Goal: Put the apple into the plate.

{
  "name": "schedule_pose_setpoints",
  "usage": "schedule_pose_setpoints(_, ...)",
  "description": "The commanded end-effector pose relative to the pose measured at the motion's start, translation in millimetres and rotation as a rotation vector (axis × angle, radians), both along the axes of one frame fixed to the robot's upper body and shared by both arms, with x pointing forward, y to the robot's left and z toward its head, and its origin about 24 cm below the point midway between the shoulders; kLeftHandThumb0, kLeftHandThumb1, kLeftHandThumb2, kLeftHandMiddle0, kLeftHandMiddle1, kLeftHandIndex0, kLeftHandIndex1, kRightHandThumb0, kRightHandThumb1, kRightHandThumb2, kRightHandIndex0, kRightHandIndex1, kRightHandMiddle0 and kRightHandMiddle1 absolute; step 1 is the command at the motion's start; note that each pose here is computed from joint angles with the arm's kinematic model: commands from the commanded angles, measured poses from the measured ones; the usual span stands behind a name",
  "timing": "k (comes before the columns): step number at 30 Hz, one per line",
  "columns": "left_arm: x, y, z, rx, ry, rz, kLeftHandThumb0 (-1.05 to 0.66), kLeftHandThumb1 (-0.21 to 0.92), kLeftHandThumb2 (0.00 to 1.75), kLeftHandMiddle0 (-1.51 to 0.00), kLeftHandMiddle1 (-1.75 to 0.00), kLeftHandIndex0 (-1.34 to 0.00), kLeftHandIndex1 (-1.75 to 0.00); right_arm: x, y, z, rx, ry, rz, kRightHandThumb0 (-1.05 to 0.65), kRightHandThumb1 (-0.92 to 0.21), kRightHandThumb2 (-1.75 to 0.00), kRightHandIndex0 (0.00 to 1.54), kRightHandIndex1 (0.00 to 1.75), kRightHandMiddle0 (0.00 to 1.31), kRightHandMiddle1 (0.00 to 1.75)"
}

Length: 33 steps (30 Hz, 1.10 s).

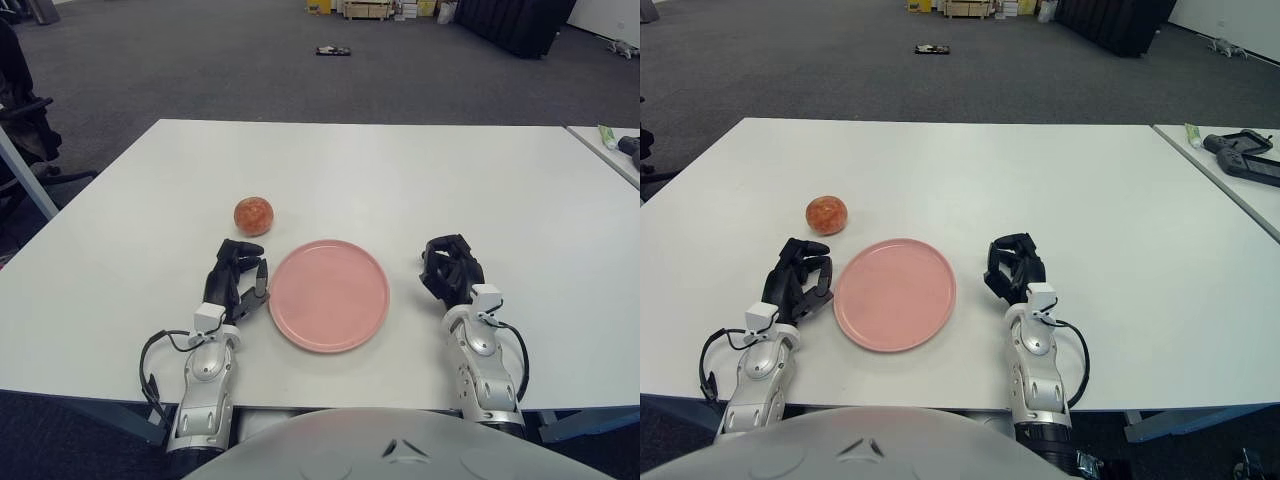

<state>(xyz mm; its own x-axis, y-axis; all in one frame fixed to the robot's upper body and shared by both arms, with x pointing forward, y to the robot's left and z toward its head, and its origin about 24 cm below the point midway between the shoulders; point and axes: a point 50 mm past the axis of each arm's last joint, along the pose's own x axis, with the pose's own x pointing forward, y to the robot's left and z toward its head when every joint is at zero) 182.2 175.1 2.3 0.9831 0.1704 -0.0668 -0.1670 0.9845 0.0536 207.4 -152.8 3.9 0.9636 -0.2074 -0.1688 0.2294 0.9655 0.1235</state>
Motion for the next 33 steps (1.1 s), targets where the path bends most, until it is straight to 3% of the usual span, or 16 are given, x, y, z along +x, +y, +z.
schedule_pose_setpoints(1, 9.3, -0.2, 11.2, 0.076, -0.078, 0.008, -0.39, 0.67, 0.88, -0.62, -1.48, -0.35, -1.75, 1.3, 3.2, -2.8, 0.017, 0.011, -0.001, -0.38, -0.71, -0.83, 0.51, 1.38, 0.32, 1.75)
schedule_pose_setpoints(10, 18.4, 2.3, 39.4, 0.410, -0.264, 0.047, -0.38, 0.71, 0.82, -0.57, -1.49, -0.32, -1.75, 2.2, 4.1, -4.0, 0.001, 0.027, -0.004, -0.38, -0.71, -0.82, 0.50, 1.38, 0.32, 1.75)
schedule_pose_setpoints(15, 25.5, 3.9, 52.7, 0.580, -0.360, 0.041, -0.36, 0.87, 0.61, -0.42, -1.43, -0.22, -1.75, 2.0, 5.1, -3.3, 0.008, 0.022, 0.001, -0.38, -0.71, -0.82, 0.51, 1.38, 0.32, 1.75)
schedule_pose_setpoints(18, 31.0, 6.2, 55.0, 0.637, -0.381, 0.034, -0.35, 0.90, 0.56, -0.32, -1.37, -0.19, -1.75, 2.1, 5.3, -3.1, 0.009, 0.023, 0.001, -0.38, -0.71, -0.82, 0.51, 1.38, 0.32, 1.75)
schedule_pose_setpoints(19, 32.9, 7.2, 55.6, 0.654, -0.386, 0.032, -0.45, 0.90, 0.67, -0.23, -1.31, -0.12, -1.59, 2.1, 5.3, -3.0, 0.008, 0.024, 0.001, -0.38, -0.71, -0.82, 0.51, 1.38, 0.32, 1.75)
schedule_pose_setpoints(21, 36.0, 8.7, 56.8, 0.686, -0.395, 0.026, -0.53, 0.89, 0.79, -0.16, -1.26, -0.06, -1.45, 2.1, 5.3, -3.0, 0.006, 0.025, 0.002, -0.38, -0.71, -0.82, 0.51, 1.39, 0.32, 1.75)
schedule_pose_setpoints(24, 40.5, 10.3, 59.6, 0.740, -0.409, 0.009, -0.62, 0.84, 0.86, -0.05, -1.11, -0.02, -1.20, 2.3, 5.0, -3.2, 0.000, 0.026, 0.005, -0.38, -0.71, -0.82, 0.52, 1.39, 0.32, 1.75)
schedule_pose_setpoints(28, 47.9, 10.8, 65.4, 0.794, -0.406, -0.039, -0.71, 0.70, 0.82, -0.01, -0.74, 0.00, -0.80, 2.4, 4.6, -3.8, -0.012, 0.029, 0.006, -0.38, -0.71, -0.82, 0.50, 1.40, 0.31, 1.75)
schedule_pose_setpoints(33, 55.6, 12.0, 70.6, 0.901, -0.347, -0.118, -0.84, 0.62, 0.76, 0.00, -0.24, 0.00, -0.26, 2.0, 4.9, -3.8, -0.014, 0.028, 0.004, -0.37, -0.72, -0.81, 0.50, 1.41, 0.31, 1.75)
